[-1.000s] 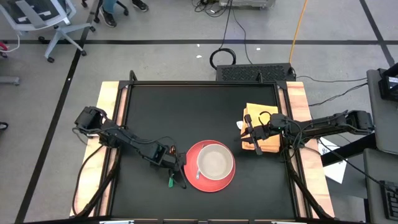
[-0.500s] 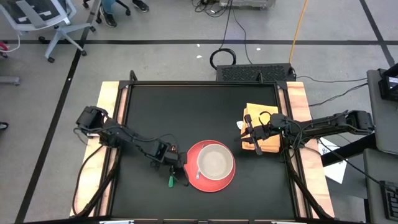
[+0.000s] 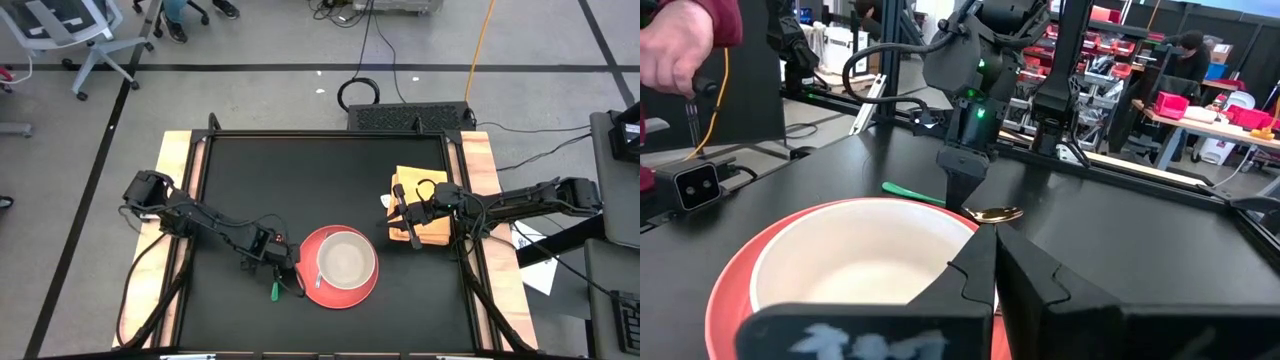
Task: Set table place
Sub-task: Put the green spoon into the white bowl
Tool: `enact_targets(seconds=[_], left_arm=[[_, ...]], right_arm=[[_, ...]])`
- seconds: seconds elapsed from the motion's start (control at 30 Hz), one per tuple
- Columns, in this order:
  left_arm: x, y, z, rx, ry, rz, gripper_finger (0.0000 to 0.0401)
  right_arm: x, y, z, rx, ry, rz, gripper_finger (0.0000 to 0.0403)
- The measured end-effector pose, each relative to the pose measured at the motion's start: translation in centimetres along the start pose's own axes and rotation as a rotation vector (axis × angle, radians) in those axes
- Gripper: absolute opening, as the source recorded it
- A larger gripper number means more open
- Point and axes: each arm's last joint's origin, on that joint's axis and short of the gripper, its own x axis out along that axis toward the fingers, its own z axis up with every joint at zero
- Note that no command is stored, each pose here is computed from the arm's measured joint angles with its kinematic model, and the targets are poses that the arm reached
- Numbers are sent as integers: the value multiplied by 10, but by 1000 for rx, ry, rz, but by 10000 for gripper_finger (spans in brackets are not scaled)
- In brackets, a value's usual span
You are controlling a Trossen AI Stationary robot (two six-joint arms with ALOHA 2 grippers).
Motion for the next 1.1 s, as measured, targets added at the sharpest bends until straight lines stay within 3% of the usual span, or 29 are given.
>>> enact_targets(seconds=[0.27,0.47,0.73,0.97,1.1], left_arm=[[1,-2,-1,-9,18,-10,72],[0,-1,-1,-39,29,1,11],[-6,0,2,-73,46,58,22],[-27,10,3,-204,92,274,15],[-32,9,6,-232,52,286,10]], right_arm=[[0,0,0,2,0,0,0],[0,0,0,2,0,0,0],[0,0,0,3,1,0,0],[0,0,0,8,1,0,0],[0,0,-1,17,7,1,0]])
